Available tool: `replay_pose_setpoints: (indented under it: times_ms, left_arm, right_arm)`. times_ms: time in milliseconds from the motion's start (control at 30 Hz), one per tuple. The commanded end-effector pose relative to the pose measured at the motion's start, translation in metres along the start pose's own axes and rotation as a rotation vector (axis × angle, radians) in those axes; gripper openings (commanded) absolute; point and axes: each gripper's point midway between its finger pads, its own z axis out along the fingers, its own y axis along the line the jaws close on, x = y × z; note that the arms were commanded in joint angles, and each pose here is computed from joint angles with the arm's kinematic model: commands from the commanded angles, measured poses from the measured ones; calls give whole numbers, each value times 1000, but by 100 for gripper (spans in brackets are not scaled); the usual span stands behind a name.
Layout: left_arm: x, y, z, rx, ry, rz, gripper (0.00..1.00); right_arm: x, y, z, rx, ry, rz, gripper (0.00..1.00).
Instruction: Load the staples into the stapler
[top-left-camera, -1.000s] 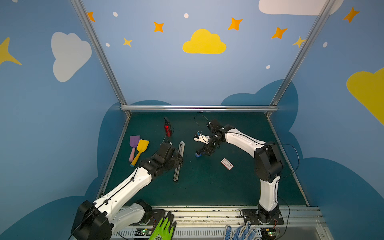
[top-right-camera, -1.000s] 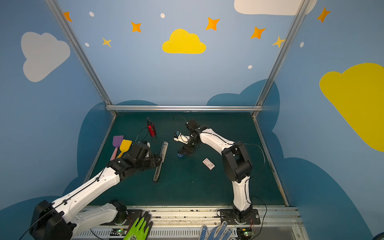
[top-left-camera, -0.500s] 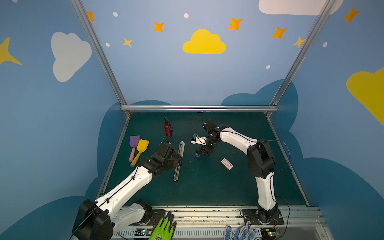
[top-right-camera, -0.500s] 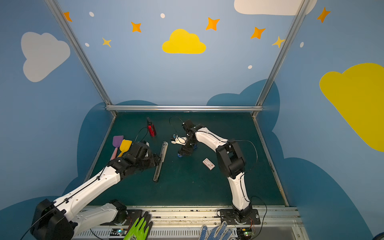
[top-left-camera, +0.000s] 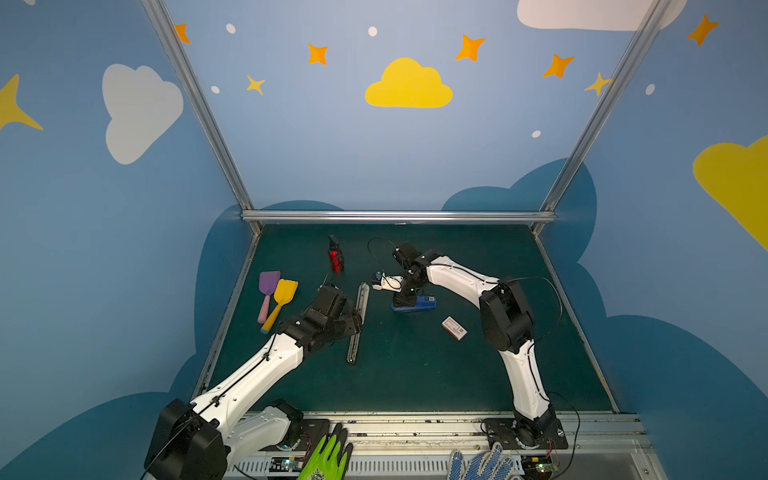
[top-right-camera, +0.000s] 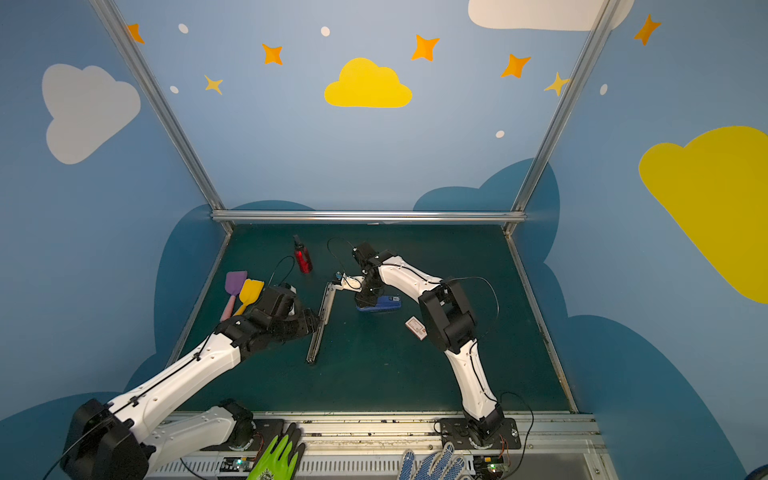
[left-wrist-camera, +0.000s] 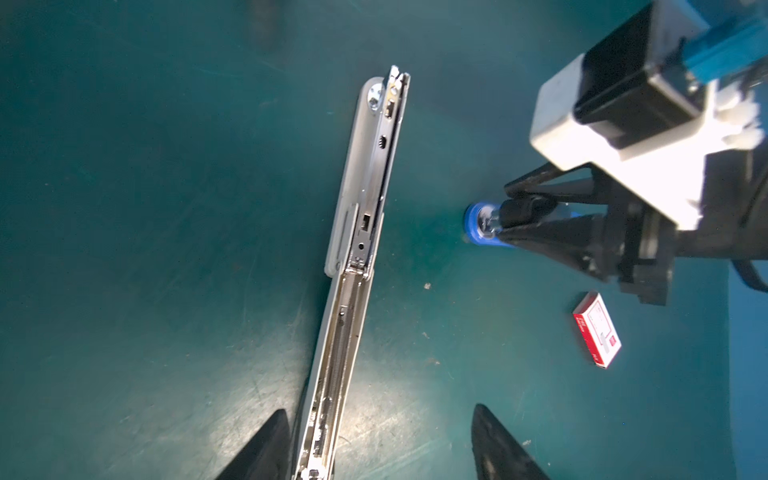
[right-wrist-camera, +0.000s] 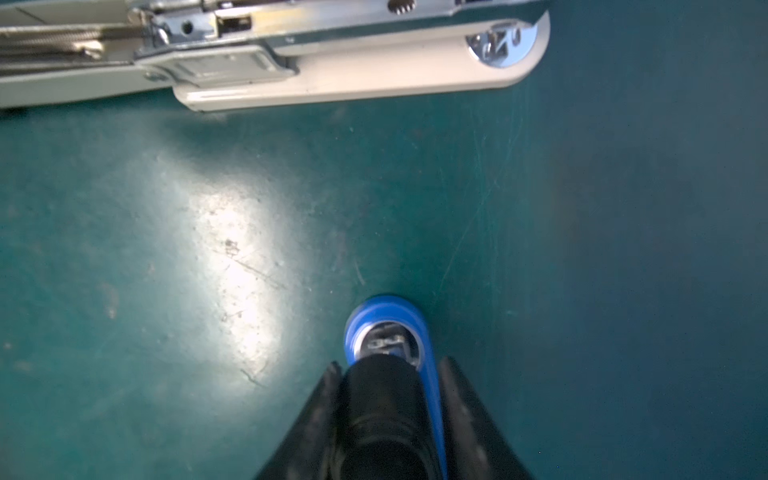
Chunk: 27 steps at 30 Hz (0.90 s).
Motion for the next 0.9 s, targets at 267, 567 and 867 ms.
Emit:
replay_pose_setpoints:
  times_ms: [267,567,867]
  left_arm:
    - [1,3,0,7,5,-14,69]
    - [2,1,1,18,9,-19,69]
    - [3,-1,4,27,17,-29,69]
  right_arm:
    - [11,6,1,-15,35,98,52]
    - [20,4,-4,-8,32,130,46]
    - [15,0,-21,20,2,140,23]
